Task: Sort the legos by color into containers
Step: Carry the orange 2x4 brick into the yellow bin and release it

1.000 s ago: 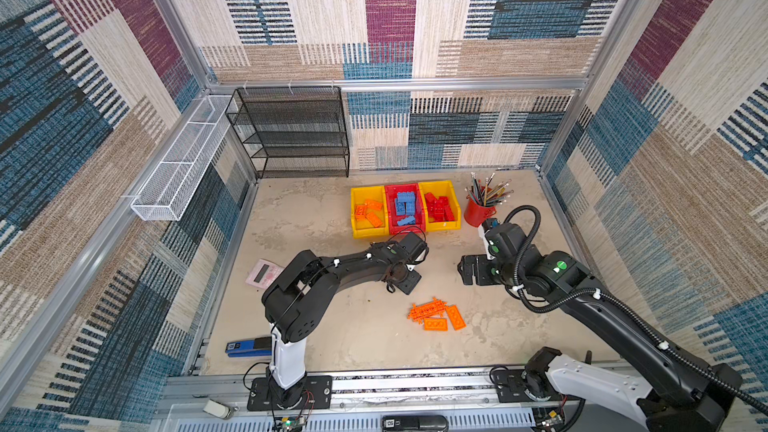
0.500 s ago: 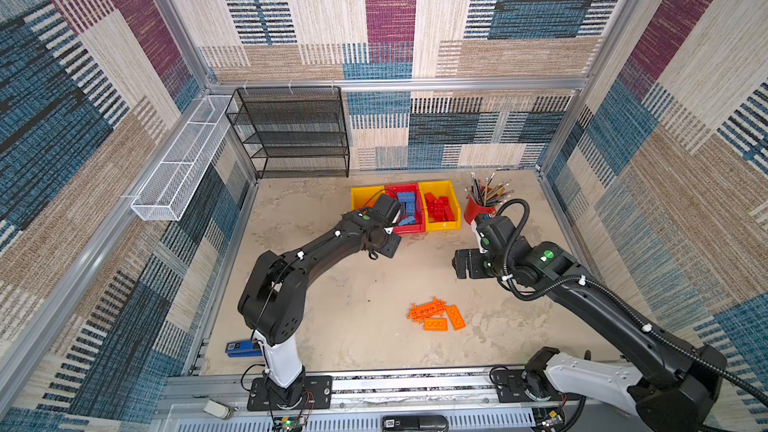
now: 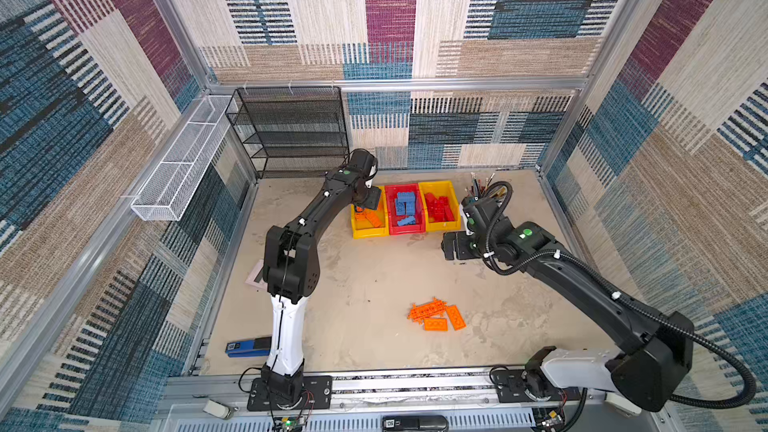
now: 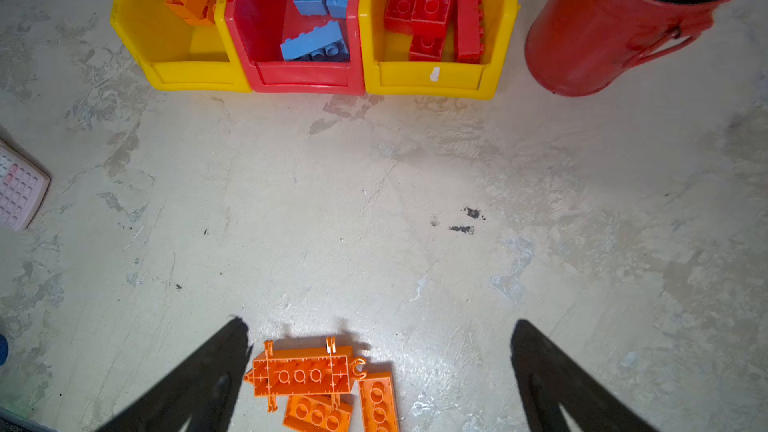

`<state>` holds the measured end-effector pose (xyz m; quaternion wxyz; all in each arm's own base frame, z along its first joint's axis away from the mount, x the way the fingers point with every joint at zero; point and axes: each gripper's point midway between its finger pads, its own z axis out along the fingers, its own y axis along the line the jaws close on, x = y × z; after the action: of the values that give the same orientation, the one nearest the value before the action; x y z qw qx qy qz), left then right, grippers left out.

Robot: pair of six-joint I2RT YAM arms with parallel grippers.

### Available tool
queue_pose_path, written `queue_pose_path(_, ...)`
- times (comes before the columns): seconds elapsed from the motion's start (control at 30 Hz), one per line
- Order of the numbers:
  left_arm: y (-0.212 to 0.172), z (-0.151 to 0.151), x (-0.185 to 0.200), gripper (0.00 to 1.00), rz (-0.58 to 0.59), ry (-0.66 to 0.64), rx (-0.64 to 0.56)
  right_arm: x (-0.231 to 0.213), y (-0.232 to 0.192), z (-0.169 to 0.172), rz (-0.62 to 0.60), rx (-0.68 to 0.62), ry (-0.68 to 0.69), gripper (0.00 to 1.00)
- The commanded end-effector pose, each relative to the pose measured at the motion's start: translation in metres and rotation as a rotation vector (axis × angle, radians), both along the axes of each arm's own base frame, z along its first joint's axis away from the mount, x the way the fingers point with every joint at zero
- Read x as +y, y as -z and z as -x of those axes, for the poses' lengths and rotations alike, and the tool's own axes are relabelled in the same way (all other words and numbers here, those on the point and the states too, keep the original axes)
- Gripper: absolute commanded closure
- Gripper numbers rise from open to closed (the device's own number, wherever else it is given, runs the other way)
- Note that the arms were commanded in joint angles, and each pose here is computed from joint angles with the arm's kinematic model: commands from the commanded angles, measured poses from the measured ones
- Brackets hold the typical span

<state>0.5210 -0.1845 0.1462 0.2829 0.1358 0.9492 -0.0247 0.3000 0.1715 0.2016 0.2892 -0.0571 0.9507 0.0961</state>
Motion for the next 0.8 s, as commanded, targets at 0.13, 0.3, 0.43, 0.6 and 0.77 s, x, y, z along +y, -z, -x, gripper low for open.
queue_pose_path(0.13,0.012,-0.022,-0.014,0.22,0.033,0.035,0.017,0.009,-0.009,-0.024,0.004,-0.025,-0.018,0.01)
queue_pose_path(0.3,0.007,-0.038,-0.017,0.03,0.045,0.023,-0.016,0.008,-0.021,-0.035,0.023,-0.049,0.003,0.01)
queue_pose_path(0.43,-0.007,-0.039,-0.015,0.01,0.043,0.016,-0.037,0.011,-0.025,-0.035,0.012,-0.052,-0.016,0.01)
queue_pose_path(0.6,-0.032,-0.02,-0.006,0.0,0.045,0.001,-0.058,0.016,-0.016,-0.021,-0.032,-0.016,-0.054,0.01)
queue_pose_path(0.77,-0.062,0.017,0.011,0.0,0.063,-0.026,-0.106,0.017,0.002,-0.002,-0.069,0.049,-0.066,0.01)
